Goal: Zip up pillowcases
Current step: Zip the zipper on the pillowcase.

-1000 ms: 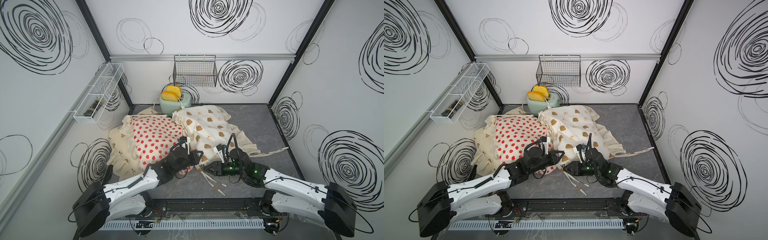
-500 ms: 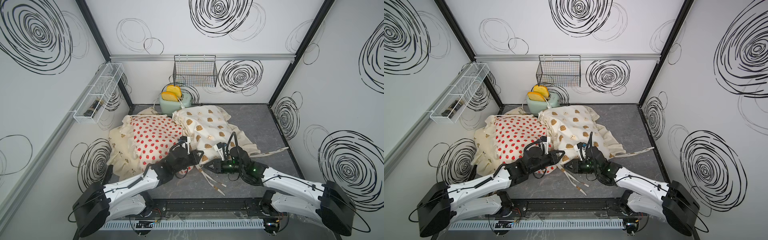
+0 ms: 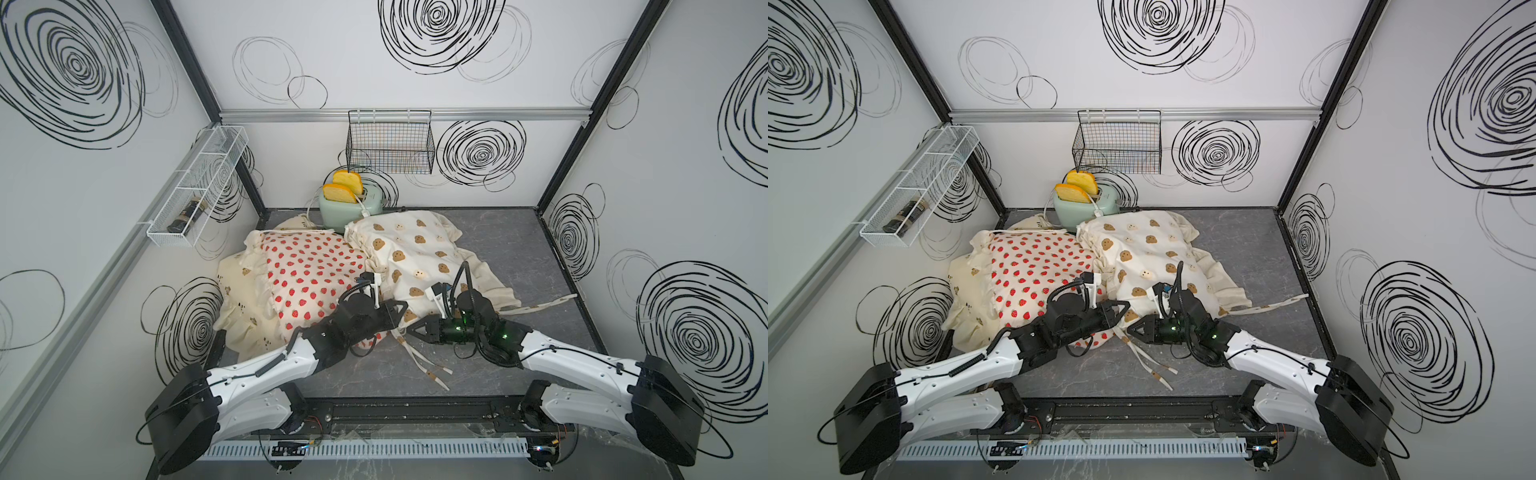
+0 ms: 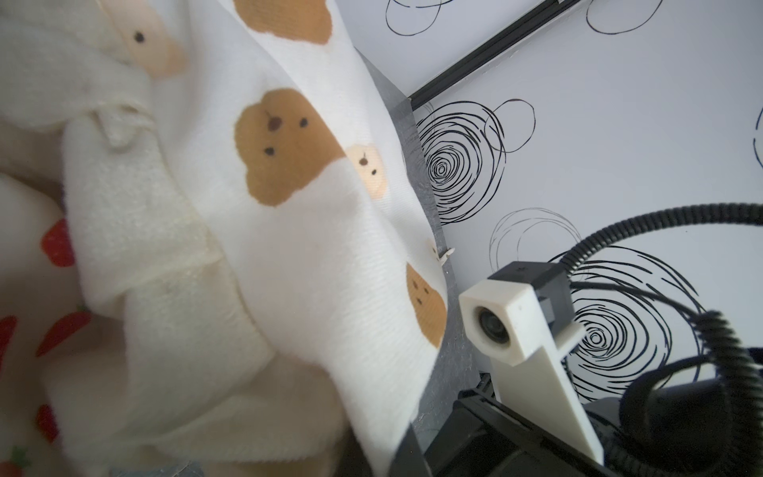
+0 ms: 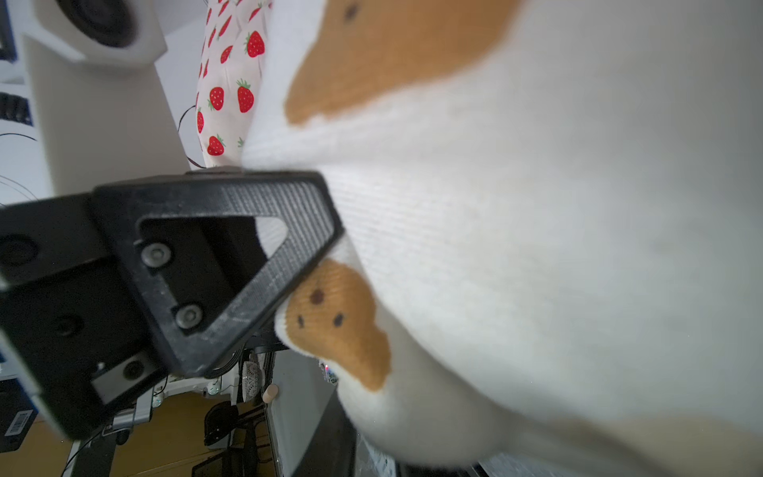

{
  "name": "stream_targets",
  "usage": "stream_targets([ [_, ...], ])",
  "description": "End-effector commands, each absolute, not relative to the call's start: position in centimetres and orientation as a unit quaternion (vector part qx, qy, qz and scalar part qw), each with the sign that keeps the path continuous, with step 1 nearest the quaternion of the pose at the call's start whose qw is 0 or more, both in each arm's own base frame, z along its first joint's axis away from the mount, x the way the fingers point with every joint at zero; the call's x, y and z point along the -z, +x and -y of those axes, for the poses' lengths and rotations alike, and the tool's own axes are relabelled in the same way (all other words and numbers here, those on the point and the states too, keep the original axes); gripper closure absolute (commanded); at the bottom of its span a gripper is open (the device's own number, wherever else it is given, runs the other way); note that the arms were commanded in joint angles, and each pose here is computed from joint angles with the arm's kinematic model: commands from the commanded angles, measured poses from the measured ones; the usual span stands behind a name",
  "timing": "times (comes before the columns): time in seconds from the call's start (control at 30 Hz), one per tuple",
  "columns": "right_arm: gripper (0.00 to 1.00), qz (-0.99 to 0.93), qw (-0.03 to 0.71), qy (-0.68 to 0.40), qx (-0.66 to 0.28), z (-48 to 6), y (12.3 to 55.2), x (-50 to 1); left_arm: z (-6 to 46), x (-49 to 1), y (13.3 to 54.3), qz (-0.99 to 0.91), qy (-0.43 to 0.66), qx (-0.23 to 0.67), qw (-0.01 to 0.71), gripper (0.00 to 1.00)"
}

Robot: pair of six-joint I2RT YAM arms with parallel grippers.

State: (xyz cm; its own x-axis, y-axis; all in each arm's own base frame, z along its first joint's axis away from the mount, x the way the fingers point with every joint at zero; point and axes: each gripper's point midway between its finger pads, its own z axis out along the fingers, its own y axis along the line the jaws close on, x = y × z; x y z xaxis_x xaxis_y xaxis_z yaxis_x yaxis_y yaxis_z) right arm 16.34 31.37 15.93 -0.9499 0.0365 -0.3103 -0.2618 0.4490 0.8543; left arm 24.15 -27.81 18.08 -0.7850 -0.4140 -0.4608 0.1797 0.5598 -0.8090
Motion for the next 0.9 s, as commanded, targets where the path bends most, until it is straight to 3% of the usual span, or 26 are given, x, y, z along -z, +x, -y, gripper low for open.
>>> stream_targets([
  [0.0, 0.83, -0.828, 0.162, -0.068, -0.533, -31.7, 17.1, -17.8, 28.2, -21.0, 24.6, -0.791, -0.074, 0.501, 0.342, 1.00],
  [0.33, 0.94, -0.843, 0.162, -0.064, -0.508, -30.8, 17.1, -16.8, 27.6, -20.7, 24.9, -0.793, -0.078, 0.496, 0.345, 1.00],
  [0.7, 0.99, -0.845, 0.177, -0.102, -0.494, -30.6, 16.8, -17.3, 27.4, -20.2, 25.1, -0.803, -0.066, 0.486, 0.337, 1.00],
  [0.8, 0.99, -0.830, 0.176, -0.119, -0.516, -31.4, 16.6, -18.3, 28.0, -20.5, 24.8, -0.802, -0.054, 0.495, 0.328, 0.86],
  [0.87, 0.99, -0.830, 0.174, -0.122, -0.516, -31.8, 16.8, -18.6, 28.2, -20.6, 24.4, -0.802, -0.048, 0.501, 0.322, 0.70],
])
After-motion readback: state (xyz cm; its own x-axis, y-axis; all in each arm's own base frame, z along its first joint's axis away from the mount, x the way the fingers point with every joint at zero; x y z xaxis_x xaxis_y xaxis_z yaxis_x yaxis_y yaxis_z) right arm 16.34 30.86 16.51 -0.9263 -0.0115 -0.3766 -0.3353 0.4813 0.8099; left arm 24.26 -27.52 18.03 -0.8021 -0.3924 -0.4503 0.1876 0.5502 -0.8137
